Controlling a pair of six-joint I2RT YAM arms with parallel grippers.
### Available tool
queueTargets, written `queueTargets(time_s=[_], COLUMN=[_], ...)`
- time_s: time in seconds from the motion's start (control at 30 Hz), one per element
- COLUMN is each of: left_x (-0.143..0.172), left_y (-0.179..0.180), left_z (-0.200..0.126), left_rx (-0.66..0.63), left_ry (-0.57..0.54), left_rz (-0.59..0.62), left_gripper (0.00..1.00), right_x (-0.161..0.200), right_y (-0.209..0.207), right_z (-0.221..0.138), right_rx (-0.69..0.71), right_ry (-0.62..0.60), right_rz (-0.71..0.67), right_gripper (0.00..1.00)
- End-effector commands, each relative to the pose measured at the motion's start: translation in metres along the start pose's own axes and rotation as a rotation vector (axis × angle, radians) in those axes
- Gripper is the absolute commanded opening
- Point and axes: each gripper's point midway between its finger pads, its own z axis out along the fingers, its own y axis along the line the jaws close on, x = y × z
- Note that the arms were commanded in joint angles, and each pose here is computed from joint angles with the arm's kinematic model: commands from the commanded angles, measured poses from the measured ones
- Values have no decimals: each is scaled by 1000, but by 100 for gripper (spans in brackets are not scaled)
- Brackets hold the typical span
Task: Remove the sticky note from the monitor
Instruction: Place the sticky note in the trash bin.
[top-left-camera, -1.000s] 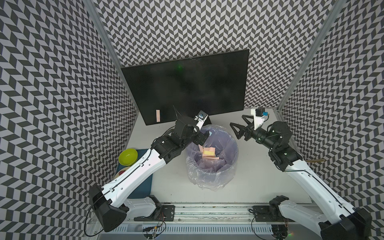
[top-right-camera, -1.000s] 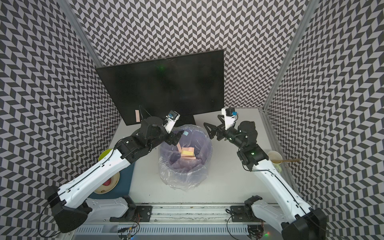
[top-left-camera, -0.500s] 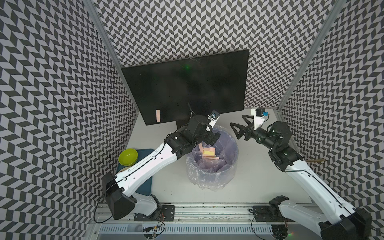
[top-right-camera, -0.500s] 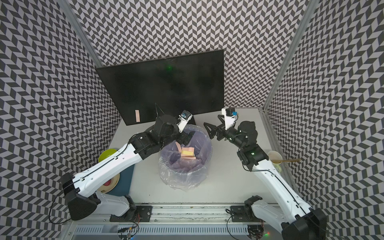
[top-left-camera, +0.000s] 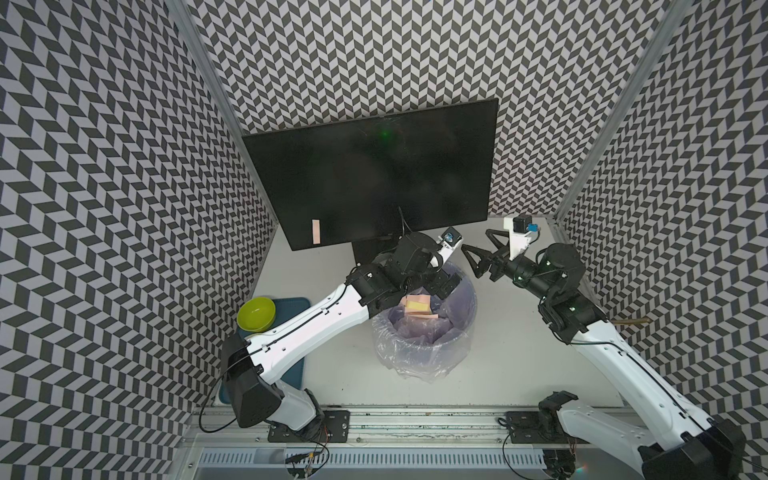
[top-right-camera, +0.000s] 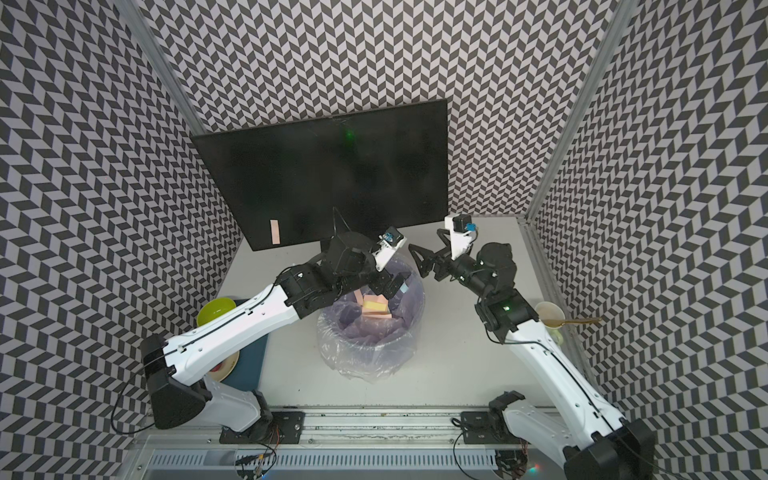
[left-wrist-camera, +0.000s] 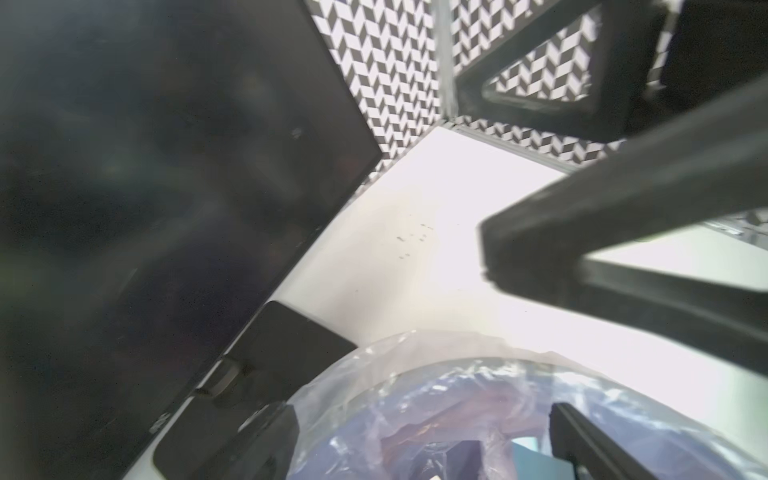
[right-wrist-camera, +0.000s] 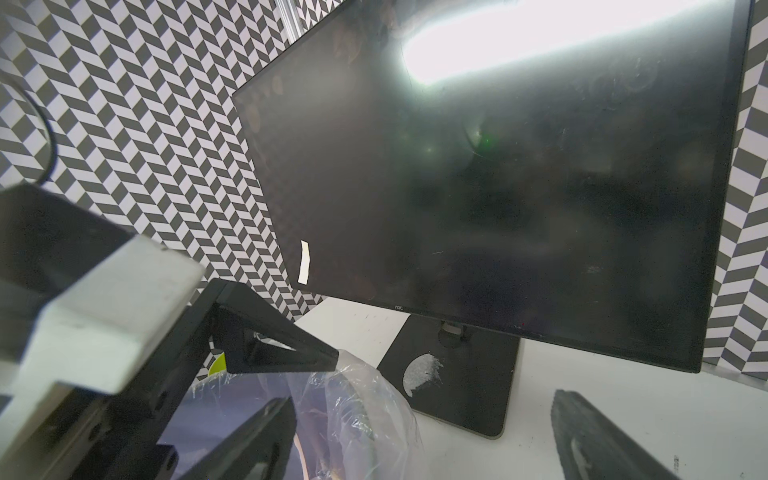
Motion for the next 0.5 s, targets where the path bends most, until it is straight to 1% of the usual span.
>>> queueTargets(time_s=[0.0, 0.07, 0.13, 0.2, 0.37, 0.47], left_x=[-11, -15, -21, -22, -18, -23], left_y=[41, 42, 35, 25, -18, -47], left_z=[-16, -20, -21, -16, 0, -2], left_rx=[-160, -135, -89, -41, 114, 177], left_ry=[-12, -35, -66, -69, -43, -50], left_rz=[-40, -50, -49, -52, -26, -11], left_gripper=[100, 100, 100, 100, 99, 99], right_x=[-13, -14, -15, -16, -18, -21], right_y=[5, 5, 5, 5, 2, 2], right_z=[-4, -4, -4, -5, -9, -12], right_rx=[-8, -10, -8, -3, 22, 31], right_ry=[-54, -55, -57, -59, -66, -75], right_rz=[-19, -19, -21, -23, -30, -34], right_gripper=[99, 99, 99, 99, 99, 99])
